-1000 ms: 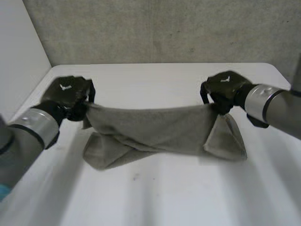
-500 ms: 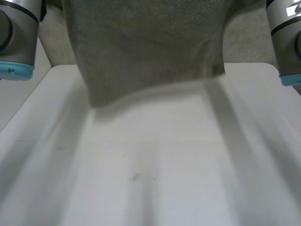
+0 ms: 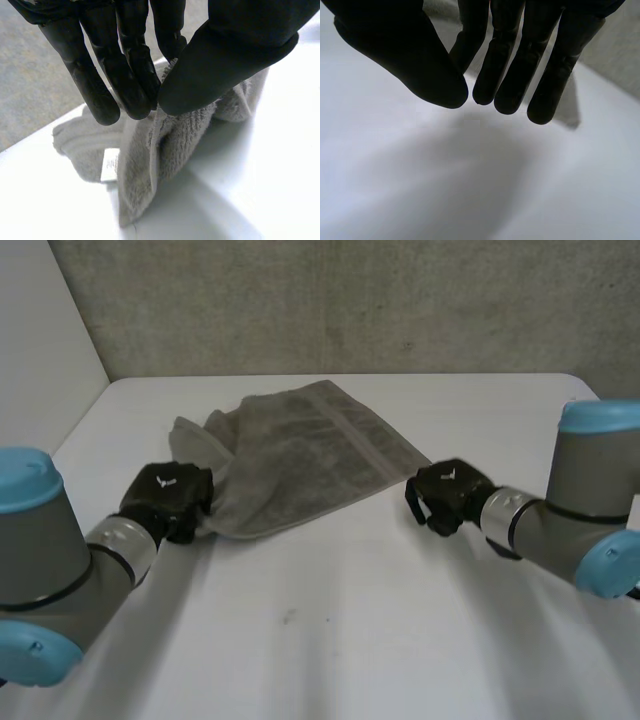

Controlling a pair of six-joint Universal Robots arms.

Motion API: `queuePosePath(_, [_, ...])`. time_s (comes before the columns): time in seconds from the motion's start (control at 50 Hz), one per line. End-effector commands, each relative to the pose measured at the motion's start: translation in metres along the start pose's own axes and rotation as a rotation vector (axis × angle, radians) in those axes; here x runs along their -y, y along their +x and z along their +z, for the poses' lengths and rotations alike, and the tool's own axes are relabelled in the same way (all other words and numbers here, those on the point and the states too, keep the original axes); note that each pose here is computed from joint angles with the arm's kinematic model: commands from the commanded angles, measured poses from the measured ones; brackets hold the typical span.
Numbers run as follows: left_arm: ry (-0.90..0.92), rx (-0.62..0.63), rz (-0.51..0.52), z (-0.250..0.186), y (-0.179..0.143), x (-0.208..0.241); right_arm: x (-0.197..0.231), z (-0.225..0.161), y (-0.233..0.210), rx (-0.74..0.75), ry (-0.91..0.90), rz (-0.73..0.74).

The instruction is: Fold the towel.

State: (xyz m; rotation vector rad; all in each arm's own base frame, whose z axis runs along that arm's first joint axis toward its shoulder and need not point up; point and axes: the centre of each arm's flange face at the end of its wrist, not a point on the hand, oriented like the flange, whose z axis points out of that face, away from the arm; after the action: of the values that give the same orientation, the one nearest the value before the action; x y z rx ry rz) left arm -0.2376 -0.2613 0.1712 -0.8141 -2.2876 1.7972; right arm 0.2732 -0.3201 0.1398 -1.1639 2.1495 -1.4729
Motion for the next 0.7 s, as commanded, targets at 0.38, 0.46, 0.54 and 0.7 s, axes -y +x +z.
queuePosePath(0.38, [0.355,0.036,0.047,-0.05,-0.005,0.108,0.055,-0.02,-0.032,-0.023,0.251,0.247])
queuePosePath(0.46, [0.415,0.019,0.054,-0.073,0.001,0.129,0.065,-0.015,-0.041,-0.015,0.303,0.266])
queuePosePath(0.54, [0.443,0.015,0.055,-0.085,0.002,0.139,0.069,0.0,-0.07,0.055,0.335,0.255])
queuePosePath(0.7, [0.491,0.019,0.055,-0.105,0.001,0.153,0.044,0.037,-0.085,0.09,0.287,0.306])
